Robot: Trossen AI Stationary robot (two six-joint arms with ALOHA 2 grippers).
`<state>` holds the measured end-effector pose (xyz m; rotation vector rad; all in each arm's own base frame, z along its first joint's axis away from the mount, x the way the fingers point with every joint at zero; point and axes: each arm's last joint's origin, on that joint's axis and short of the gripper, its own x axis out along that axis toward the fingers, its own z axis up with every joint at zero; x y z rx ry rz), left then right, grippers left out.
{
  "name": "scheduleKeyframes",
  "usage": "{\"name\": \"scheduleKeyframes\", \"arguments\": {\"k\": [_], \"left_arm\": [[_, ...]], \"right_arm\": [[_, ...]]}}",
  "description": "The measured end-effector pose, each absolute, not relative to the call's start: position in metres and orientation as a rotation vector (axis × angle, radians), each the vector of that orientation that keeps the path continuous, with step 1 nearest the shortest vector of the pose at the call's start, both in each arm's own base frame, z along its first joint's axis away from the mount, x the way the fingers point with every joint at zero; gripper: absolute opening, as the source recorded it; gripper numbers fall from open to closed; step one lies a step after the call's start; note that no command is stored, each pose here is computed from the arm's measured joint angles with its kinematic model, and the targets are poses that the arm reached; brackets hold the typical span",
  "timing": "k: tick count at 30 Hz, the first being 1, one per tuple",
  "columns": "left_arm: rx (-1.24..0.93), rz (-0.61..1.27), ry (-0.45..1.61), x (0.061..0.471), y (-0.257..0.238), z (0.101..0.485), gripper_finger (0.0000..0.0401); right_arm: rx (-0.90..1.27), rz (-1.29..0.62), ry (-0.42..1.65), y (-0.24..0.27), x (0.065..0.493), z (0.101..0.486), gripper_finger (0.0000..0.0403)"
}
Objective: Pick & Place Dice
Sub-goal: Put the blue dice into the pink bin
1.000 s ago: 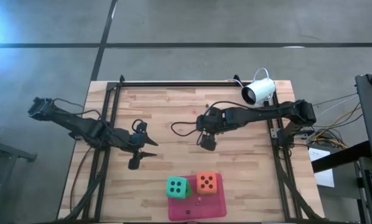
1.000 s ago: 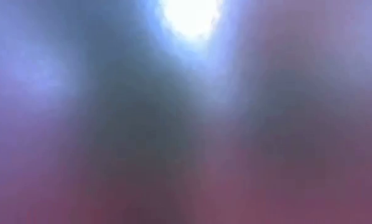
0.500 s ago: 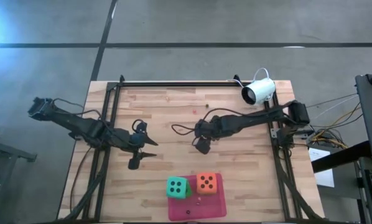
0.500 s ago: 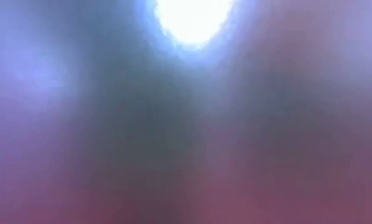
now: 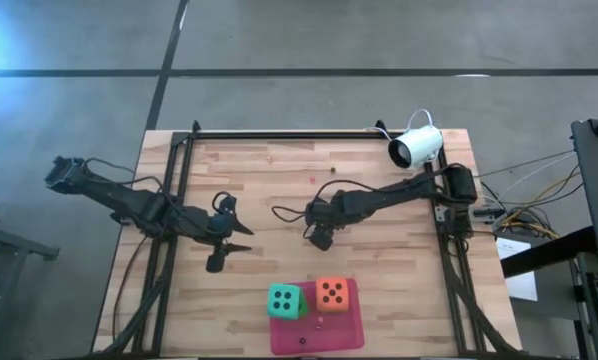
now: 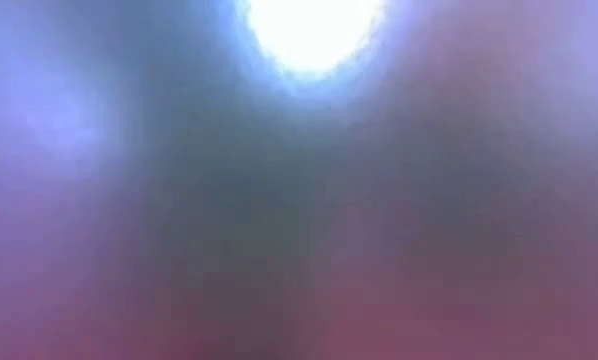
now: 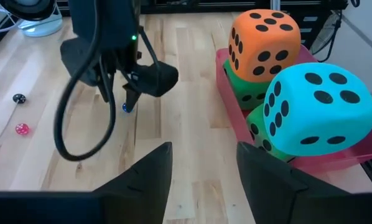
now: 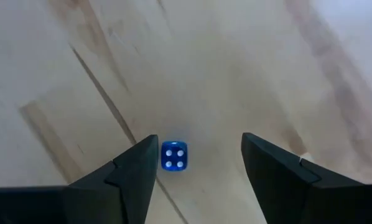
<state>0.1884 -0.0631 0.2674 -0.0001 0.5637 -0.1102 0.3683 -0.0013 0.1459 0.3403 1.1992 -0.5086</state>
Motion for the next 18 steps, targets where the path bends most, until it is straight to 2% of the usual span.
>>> {"name": "scheduleKeyframes", "arguments": {"k": [10, 18], "left_arm": [[0.0, -0.111, 0.564, 0.188, -0.063, 0.267, 0.0166], [0.0, -0.111, 0.563, 0.188, -0.063, 0.267, 0.0167]], "right_arm": [[0.337, -0.444, 1.259, 0.001, 0.378, 0.132, 0.0213], [0.351, -0.428, 1.243, 0.001, 0.378, 0.137, 0.0139]]}}
